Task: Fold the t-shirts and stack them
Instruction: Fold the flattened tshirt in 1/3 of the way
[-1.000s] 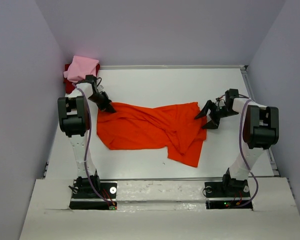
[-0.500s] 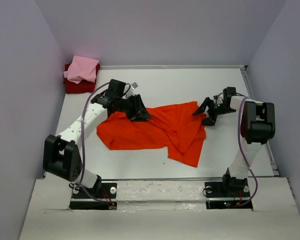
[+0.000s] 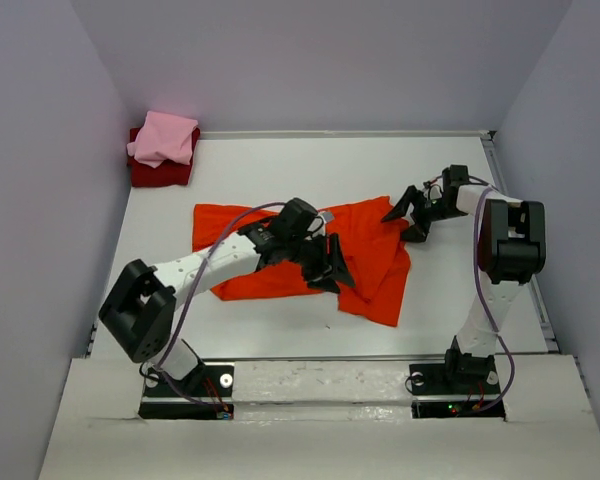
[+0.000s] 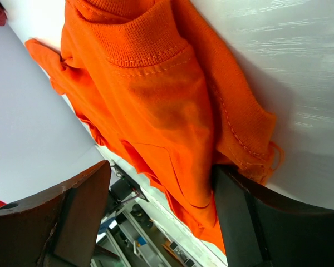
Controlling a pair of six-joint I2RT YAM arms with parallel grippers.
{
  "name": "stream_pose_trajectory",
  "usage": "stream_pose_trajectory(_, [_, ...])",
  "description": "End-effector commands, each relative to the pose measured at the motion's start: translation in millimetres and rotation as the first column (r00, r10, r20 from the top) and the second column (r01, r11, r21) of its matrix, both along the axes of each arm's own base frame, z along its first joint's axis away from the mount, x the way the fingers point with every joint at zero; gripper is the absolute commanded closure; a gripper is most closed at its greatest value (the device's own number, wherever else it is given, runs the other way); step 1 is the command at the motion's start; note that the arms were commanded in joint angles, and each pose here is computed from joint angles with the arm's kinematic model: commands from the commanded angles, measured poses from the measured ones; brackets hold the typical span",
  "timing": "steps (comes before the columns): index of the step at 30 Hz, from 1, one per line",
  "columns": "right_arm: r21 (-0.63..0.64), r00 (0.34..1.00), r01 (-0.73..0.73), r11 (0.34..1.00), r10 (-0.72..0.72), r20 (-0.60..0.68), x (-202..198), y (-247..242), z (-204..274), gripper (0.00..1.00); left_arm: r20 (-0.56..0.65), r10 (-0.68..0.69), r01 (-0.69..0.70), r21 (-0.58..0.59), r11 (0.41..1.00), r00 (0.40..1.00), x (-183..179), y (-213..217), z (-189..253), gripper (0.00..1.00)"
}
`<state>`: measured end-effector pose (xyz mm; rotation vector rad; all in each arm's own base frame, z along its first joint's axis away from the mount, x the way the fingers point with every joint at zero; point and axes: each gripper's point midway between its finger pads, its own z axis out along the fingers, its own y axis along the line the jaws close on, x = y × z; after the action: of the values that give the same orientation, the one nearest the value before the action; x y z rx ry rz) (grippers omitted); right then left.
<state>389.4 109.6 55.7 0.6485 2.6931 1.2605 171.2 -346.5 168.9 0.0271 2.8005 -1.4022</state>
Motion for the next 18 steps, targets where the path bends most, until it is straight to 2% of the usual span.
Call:
stream_pose_trajectory(1, [-0.011,0.998,-0.019,1.000,0.020,0.058,14,2,6,0.23,-0.012,-0.034,0.034,-0.028,0.999,0.999,-9,-41,2,0.44])
stream_pose_trajectory(7, [-0.018,0.998,-0.030,0.999,0.031,0.060,14,1,10,0.23,-0.020,-0.175,0.175,-0.021,0.984,0.984,-40,-129,-8,0.44])
stream_pose_trajectory(11, [-0.018,0.998,-0.030,0.999,0.031,0.060,16,1,9,0.23,-0.020,-0.205,0.205,0.003,0.979,0.979,-45,-157,-21,0.46])
stream_pose_trajectory(16, [-0.017,0.997,-0.031,0.999,0.032,0.074,20,1,14,0.23,-0.023,-0.188,0.190,0.104,0.976,0.982,-42,-146,-44,0.46])
stream_pose_trajectory(18, [-0.015,0.997,-0.033,0.999,0.034,0.076,21,1,14,0.23,-0.044,-0.165,0.170,0.200,0.965,0.985,-41,-135,-64,0.47])
